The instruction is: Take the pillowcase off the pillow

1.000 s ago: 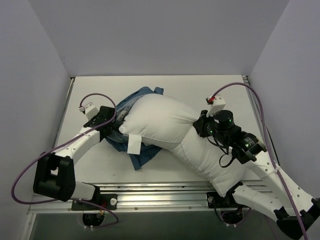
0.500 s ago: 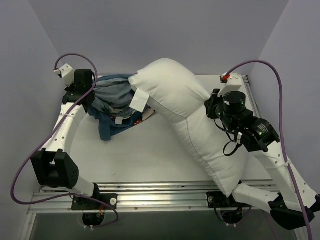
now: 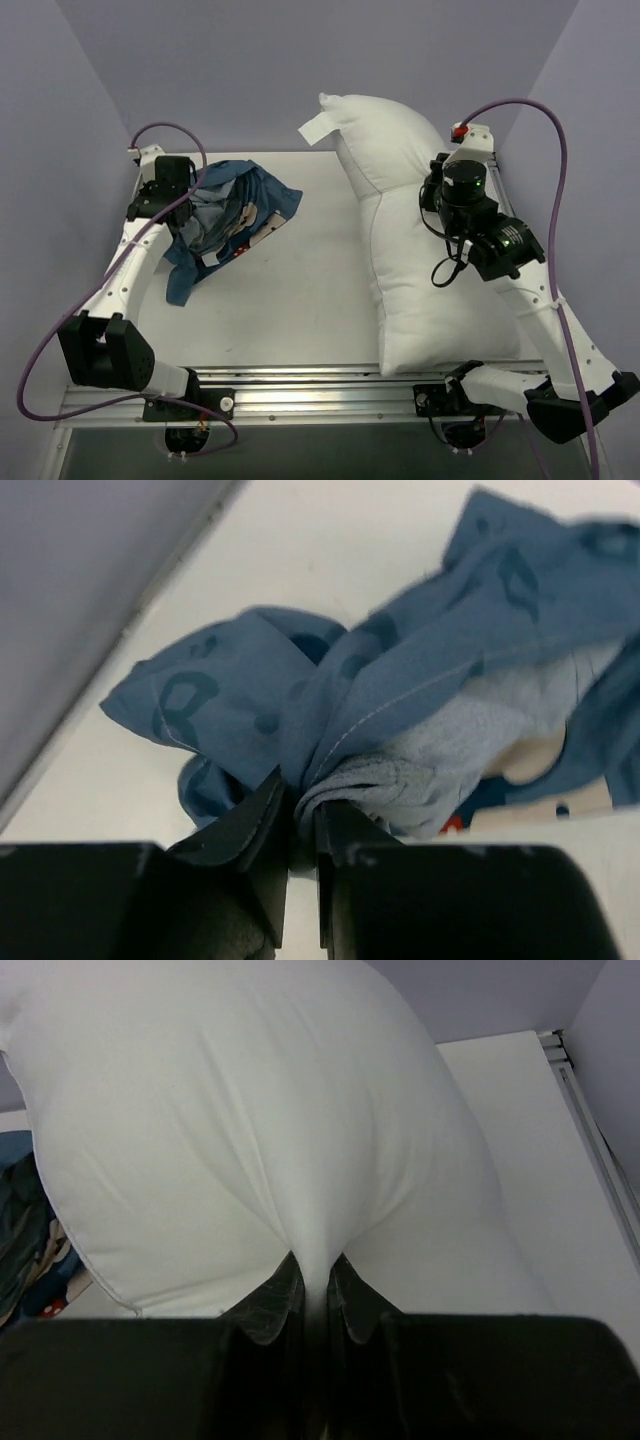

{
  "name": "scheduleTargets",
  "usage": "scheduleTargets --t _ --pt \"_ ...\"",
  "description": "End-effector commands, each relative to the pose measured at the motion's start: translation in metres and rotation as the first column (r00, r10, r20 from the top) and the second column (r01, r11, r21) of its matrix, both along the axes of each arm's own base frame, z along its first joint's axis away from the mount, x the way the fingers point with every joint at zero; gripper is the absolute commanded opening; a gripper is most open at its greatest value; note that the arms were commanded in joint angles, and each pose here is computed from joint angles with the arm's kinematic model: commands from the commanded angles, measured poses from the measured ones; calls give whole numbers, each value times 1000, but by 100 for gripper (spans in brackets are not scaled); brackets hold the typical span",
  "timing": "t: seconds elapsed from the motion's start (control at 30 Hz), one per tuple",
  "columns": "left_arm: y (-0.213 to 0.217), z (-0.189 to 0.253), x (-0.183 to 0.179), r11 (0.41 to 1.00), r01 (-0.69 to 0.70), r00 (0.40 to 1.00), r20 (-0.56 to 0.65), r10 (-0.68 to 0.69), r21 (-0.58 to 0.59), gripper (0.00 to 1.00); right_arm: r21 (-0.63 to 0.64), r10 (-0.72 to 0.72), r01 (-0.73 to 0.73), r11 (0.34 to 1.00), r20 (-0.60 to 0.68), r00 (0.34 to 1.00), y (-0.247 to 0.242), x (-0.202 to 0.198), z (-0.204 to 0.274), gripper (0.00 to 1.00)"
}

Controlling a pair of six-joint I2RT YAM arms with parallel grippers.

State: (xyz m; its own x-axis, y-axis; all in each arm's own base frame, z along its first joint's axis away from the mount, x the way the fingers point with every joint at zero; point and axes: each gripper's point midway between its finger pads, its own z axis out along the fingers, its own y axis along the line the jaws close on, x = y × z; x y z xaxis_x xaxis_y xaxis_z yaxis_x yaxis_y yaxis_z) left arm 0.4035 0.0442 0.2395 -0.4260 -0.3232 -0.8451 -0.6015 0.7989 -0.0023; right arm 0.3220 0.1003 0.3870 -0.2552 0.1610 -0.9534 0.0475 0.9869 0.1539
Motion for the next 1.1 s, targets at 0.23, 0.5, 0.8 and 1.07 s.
scheduleTargets --t 0.23,0.5,0.8,1.07 --pt "-134 -106 -113 883 334 903 -159 -400 -329 29 101 8 -13 995 43 999 2 87 -120 0" --pt "-191 -125 -186 689 436 805 -91 -586 -578 57 131 184 -172 976 -80 980 38 89 -155 37" --pt "-211 -27 -183 581 630 727 129 -674 -515 96 133 190 -190 973 11 982 27 59 -75 86" --pt "-150 25 -143 778 553 826 77 -558 -298 94 14 -90 90 996 30 995 -44 23 -29 100"
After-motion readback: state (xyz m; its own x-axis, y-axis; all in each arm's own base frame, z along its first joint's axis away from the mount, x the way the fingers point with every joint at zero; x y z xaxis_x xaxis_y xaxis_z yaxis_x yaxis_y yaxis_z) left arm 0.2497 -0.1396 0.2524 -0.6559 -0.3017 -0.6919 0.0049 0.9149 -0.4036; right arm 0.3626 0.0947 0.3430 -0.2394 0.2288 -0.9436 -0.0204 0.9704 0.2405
